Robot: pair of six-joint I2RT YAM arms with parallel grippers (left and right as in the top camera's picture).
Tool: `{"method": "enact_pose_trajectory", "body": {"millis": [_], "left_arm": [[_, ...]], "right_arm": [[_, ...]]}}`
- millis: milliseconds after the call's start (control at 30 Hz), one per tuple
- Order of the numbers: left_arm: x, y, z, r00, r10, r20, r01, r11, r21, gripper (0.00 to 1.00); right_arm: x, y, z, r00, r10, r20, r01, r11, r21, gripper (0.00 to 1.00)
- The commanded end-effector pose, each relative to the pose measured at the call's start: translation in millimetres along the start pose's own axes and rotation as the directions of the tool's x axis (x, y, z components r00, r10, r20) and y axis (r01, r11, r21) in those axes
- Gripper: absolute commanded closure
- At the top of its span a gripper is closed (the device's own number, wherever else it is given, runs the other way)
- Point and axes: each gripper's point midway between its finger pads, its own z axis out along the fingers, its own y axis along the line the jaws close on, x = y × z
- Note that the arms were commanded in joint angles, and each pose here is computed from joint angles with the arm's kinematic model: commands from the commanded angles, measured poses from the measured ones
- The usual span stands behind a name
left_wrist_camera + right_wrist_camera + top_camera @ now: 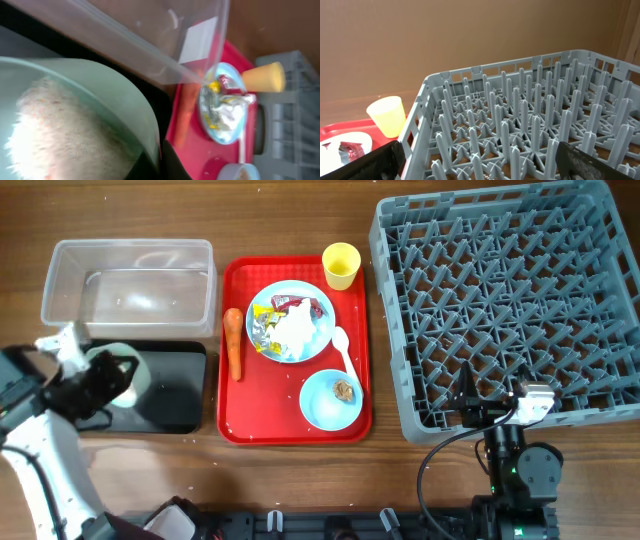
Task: Sort waste into correct bins and load items into the dishwasher rack
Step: 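Carry the green bowl left over the black tray, then tilt the green bowl to dump the rice onto the black tray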
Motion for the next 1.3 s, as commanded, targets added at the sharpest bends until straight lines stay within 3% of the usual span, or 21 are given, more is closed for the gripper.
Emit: {"method": "enact_pose_trajectory", "body": {"millis": [0, 167, 300, 433, 533, 667, 867, 1267], "left_arm": [[-9.6, -1.5, -27.0, 0.994, -0.048, 0.101, 0.031, 0.986, 0.163, 0.96], [-8.4, 10.1, -49.5, 0.966, -0.129, 0.223, 0.060, 0.955, 0.289, 0.96], [4.7, 32.8, -39.7, 0.954, -0.161, 0.253, 0.085, 0.954, 0.288, 0.92], [3.1, 34.2, -32.9, 0.945, -0.138, 0.296, 0.028, 0.938, 0.347, 0.91], [2.1, 38.4, -29.2, 0.945, -0.134, 0.299, 0.018, 0.933, 0.359, 0.96], [-4.6, 20.8, -38.5, 0.916, -0.043, 0.399, -0.155, 0.879, 0.450, 0.96], [-5.5, 20.2, -37.9, 0.898, -0.083, 0.432, -0.182, 0.823, 0.537, 0.96], [-1.7, 34.3, -26.9, 0.914, -0.255, 0.316, 0.009, 0.790, 0.613, 0.96]], "right_arm": [[-0.9, 2.7, -0.4, 1.000, 0.009, 0.007, -0.009, 1.000, -0.014, 0.00], [-0.9, 2.7, -0.4, 1.000, 0.009, 0.007, -0.009, 1.000, -0.014, 0.00], [-0.9, 2.7, -0.4, 1.000, 0.009, 0.007, -0.009, 1.000, -0.014, 0.00], [-0.9, 2.7, -0.4, 1.000, 0.009, 0.007, -0.009, 1.000, -0.014, 0.00], [-0.9, 2.7, -0.4, 1.000, 0.009, 0.007, -0.009, 1.000, -0.014, 0.00], [-0.9, 2.7, -0.4, 1.000, 0.009, 0.007, -0.009, 1.000, -0.014, 0.00], [-0.9, 2.7, -0.4, 1.000, 0.009, 0.007, -0.009, 1.000, -0.014, 0.00], [-0.9, 2.7, -0.4, 1.000, 0.009, 0.007, -0.009, 1.000, -0.014, 0.00]]}}
